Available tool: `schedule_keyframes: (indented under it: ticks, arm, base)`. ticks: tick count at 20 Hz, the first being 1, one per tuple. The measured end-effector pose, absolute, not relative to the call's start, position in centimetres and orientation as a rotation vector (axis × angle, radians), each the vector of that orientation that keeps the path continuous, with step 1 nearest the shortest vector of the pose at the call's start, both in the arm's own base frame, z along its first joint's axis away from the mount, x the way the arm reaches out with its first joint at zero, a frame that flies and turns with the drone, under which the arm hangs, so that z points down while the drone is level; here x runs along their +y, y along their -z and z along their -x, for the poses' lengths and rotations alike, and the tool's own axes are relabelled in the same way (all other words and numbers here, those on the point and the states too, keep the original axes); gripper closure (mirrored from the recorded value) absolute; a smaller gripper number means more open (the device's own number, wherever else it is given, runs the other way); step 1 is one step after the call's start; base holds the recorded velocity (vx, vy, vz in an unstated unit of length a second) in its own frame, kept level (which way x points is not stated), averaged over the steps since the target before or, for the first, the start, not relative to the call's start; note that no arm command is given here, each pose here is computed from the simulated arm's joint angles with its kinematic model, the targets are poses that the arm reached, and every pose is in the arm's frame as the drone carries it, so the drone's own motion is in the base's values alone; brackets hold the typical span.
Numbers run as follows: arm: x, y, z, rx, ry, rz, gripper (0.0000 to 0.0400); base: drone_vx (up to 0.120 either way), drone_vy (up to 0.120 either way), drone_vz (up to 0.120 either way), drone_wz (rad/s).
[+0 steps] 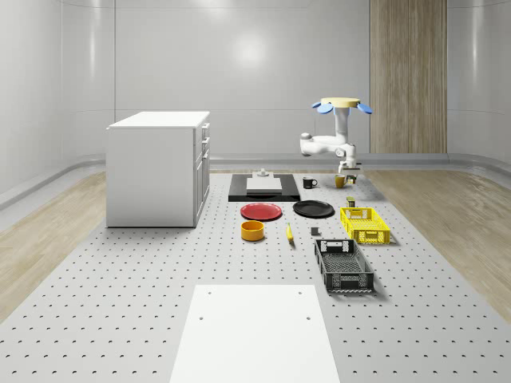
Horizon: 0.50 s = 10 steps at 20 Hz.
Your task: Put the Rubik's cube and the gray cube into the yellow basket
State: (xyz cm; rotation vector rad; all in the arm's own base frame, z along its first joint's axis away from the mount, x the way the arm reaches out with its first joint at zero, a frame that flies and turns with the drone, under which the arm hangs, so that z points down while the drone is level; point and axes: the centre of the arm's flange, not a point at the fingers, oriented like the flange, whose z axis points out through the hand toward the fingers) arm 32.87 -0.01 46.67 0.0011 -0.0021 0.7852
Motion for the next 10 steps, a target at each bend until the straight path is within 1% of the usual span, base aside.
schedule_keyframes:
  ticks: [10]
  arm:
    - [0.00,-46.67,-32.87,-0.002,-0.785,-0.001,0.0075]
  base:
    - [0.120,0.000,0.000,0.000]
